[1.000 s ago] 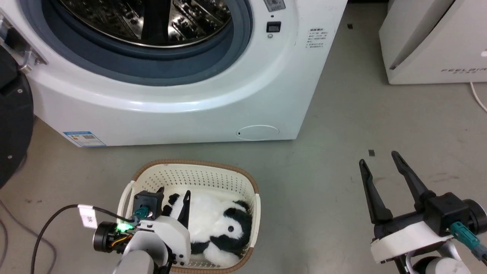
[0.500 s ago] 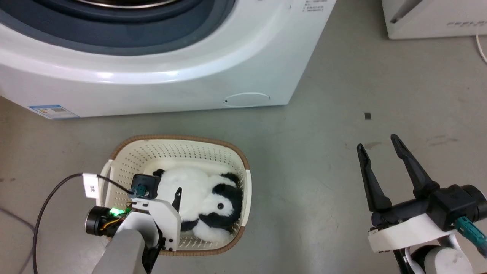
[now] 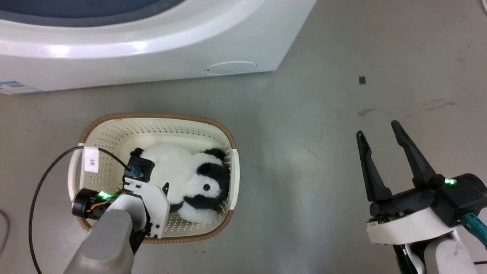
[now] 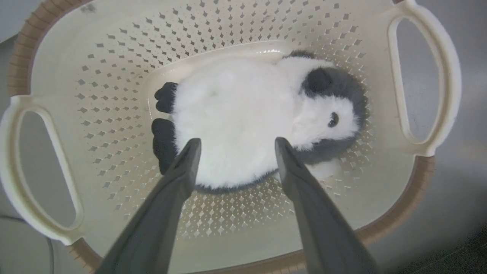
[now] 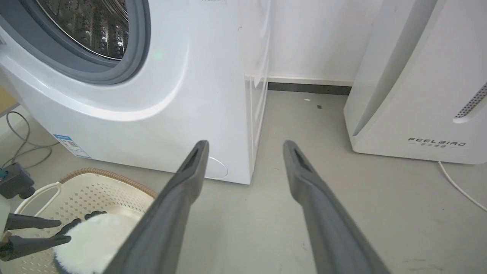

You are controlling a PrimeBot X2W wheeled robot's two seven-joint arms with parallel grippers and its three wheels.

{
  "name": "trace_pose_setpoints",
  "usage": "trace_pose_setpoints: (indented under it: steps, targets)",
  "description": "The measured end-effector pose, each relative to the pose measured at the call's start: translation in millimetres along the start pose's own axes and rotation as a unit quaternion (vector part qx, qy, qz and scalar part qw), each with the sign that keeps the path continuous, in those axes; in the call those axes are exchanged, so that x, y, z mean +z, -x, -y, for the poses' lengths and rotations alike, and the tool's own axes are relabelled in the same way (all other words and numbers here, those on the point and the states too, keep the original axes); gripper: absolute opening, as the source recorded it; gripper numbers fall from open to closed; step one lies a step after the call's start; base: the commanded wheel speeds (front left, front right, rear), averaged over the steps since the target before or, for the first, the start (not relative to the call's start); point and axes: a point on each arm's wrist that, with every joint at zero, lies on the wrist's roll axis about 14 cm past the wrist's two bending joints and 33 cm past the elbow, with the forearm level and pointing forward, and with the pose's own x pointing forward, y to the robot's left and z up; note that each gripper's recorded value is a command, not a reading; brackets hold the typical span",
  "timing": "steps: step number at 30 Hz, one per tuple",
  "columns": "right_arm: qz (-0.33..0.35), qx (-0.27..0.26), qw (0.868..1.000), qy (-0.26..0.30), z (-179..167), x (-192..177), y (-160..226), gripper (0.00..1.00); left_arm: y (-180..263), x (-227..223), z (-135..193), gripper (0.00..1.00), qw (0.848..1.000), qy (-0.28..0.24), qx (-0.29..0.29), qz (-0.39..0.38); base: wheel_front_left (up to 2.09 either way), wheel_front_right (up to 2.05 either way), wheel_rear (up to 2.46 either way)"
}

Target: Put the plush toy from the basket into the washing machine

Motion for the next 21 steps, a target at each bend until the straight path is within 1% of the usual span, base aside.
trace_pose_setpoints:
  steps: [10,21]
  targets:
    - [-0.023,-0.009,1.0,-0.006,6.8,-24.4,-5.9,1.0,-33.7,-17.8,-11.1,1.0,0.998,-0.024,-0.01,-0.054,0.0,0.0,0.0]
    - [-0.037,-0.012,0.999,-0.011,10.3,-45.6,-12.9,1.0,-64.9,-43.1,-12.5,1.0,0.992,-0.049,-0.03,-0.112,0.0,0.0,0.0]
